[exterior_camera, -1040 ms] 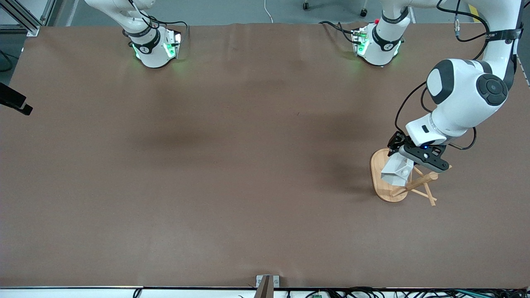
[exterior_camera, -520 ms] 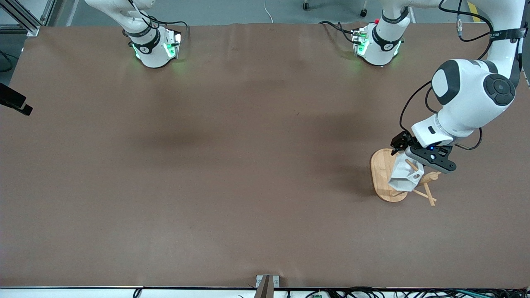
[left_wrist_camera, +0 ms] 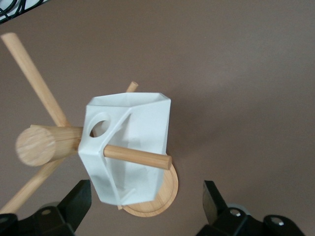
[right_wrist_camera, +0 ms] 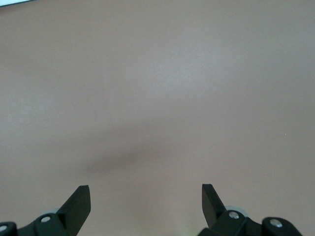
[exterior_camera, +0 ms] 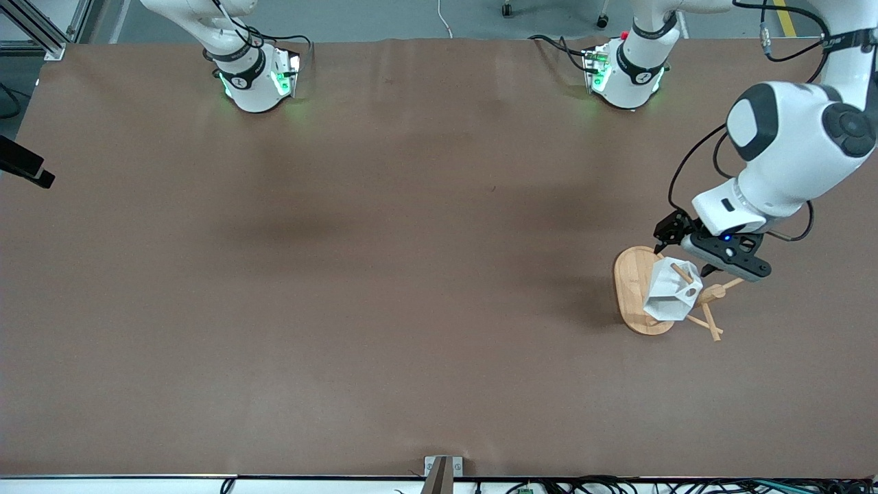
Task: Hang cup on rack
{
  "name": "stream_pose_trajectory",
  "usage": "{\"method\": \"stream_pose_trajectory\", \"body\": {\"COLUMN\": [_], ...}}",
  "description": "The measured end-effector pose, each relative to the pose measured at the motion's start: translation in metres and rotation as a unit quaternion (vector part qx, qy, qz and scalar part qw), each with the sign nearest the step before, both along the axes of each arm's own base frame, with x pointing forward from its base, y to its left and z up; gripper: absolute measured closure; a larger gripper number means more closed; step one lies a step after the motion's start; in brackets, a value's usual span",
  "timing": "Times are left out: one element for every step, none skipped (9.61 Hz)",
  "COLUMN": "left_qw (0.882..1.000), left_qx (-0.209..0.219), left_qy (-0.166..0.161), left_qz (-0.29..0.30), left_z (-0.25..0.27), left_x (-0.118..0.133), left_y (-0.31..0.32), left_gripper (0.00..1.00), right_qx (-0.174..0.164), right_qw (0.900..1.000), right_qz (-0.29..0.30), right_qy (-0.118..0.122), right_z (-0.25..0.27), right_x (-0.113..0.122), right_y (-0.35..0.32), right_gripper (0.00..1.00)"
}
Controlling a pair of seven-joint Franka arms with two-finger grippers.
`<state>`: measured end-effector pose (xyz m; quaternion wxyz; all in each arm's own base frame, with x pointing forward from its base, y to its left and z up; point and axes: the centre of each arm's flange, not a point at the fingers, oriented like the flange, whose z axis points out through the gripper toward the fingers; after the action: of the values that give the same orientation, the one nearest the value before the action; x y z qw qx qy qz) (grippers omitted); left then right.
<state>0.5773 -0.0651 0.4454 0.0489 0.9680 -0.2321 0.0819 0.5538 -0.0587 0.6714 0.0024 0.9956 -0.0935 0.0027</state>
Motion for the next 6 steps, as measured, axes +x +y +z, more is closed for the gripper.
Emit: {"method": "stream_pose_trajectory", "body": {"left_qw": [0.999,0.997,0.995,0.993,0.992,0.992], "left_qx": [-0.007,-0.004,0.005,0.017,0.034,0.048], "left_qy": [0.025,0.045,0.054,0.059,0.056,0.044], "left_qz": [0.029,0.06,0.083,0.099,0.107,0.105], "left_z": [0.032,0.063,0.092,0.117,0.141,0.165], "left_x": [-0.003,-0.008,-0.015,-0.021,-0.026,-0.028], "left_y": [-0.001,-0.004,-0.01,-0.022,-0.033,-0.039], "left_gripper": [0.0,0.0,0.0,0.0,0.0,0.0], "right_qx": [0.0,0.0,0.0,0.0,0.0,0.0], "right_qw": [1.0,1.0,1.0,1.0,1.0,1.0], "right_qz": [0.001,0.001,0.001,0.0,0.001,0.003], "right_qy": [0.002,0.003,0.0,-0.004,-0.004,-0.005], "right_z": [0.0,-0.001,0.0,0.001,0.001,0.001], "right_x": [0.0,-0.001,0.0,0.001,0.001,0.001], "right_y": [0.0,0.0,0.0,-0.001,-0.001,0.0], "right_gripper": [0.0,0.0,0.0,0.0,0.0,0.0]}}
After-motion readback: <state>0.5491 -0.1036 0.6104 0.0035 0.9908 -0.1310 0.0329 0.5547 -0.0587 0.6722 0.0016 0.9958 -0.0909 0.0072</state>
